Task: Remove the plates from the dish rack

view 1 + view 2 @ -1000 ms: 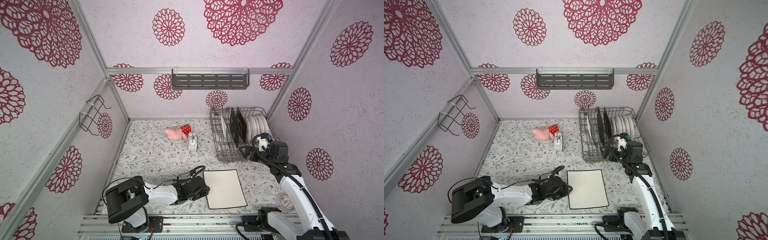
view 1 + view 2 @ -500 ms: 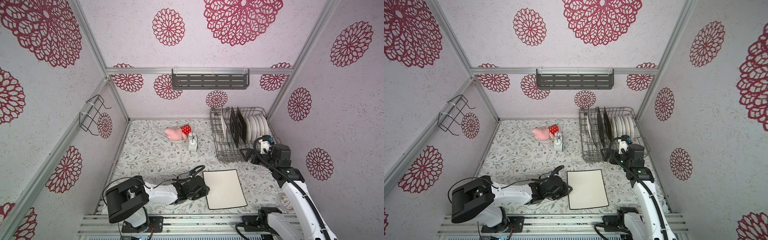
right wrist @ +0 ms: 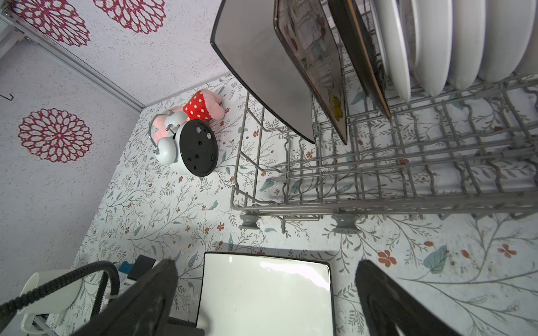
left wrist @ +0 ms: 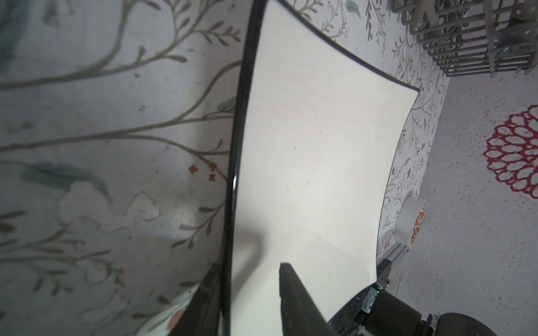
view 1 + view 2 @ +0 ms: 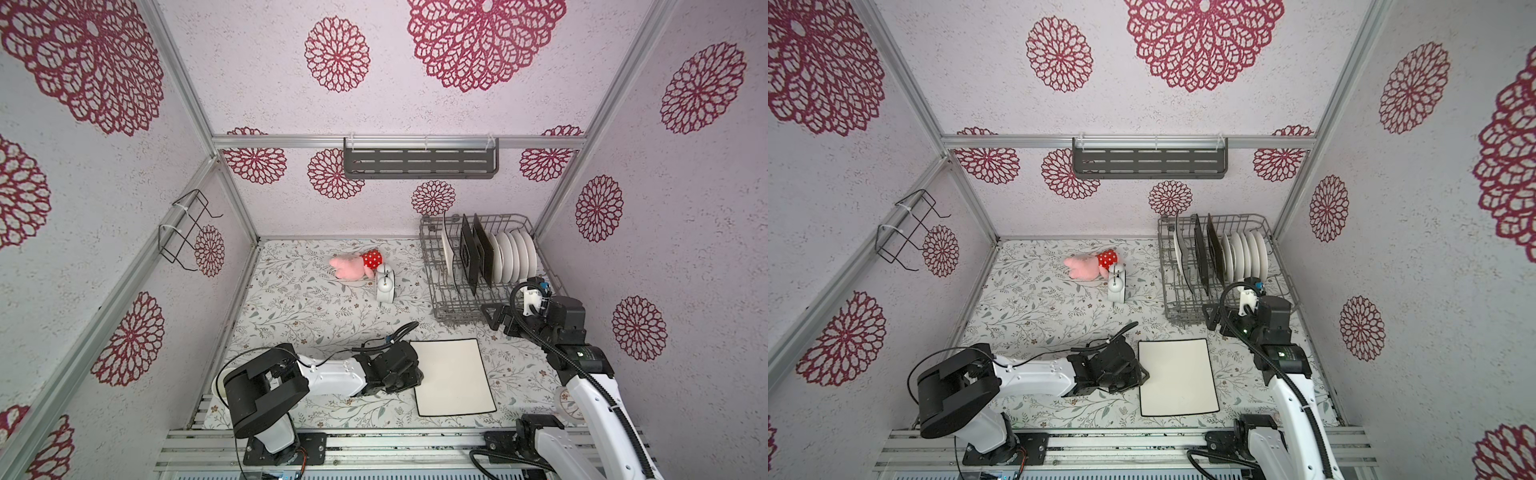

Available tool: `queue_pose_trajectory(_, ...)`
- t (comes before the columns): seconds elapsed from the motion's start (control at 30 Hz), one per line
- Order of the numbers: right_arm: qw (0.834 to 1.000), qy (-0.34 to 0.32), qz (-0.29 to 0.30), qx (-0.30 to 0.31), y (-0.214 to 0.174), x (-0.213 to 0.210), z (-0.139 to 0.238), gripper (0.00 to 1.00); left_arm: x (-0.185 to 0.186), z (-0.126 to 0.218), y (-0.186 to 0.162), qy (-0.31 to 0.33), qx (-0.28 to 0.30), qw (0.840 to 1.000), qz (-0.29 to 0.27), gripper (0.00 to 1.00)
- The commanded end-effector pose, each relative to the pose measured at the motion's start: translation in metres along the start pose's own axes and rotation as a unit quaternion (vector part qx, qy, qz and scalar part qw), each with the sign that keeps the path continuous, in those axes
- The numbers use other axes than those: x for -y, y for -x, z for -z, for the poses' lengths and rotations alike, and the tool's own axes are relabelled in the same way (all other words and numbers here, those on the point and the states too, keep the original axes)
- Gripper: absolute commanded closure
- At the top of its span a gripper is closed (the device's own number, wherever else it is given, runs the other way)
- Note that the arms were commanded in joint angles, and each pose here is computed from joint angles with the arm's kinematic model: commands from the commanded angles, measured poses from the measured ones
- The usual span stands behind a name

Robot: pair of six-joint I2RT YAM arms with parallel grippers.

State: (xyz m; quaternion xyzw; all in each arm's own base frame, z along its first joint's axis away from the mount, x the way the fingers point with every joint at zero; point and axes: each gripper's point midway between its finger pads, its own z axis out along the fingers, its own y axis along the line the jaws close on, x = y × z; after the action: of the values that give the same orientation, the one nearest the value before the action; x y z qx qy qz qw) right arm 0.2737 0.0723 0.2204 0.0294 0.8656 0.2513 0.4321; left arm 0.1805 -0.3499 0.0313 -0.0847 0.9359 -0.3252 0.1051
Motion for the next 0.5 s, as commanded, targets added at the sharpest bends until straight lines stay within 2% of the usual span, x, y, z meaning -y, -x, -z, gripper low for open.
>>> queue_pose_trajectory(0.0, 1.0, -0.009, 0.013, 0.012, 0.004, 0.0, 0.008, 0.01, 0.012, 0.001, 0.005, -0.003, -0.009, 1.0, -0.03, 0.64)
queue_pose_trajectory(0.33, 1.0, -0.007, 0.011, 0.01, 0.004, 0.0, 0.006, 0.01, 0.001, 0.014, 0.012, 0.033, 0.005, 0.999, -0.044, 0.57)
queue_pose_trajectory(0.47, 1.0, -0.004, 0.021, 0.018, 0.013, -0.004, 0.009, 0.01, 0.002, 0.032, 0.023, 0.045, 0.031, 0.996, -0.075, 0.52)
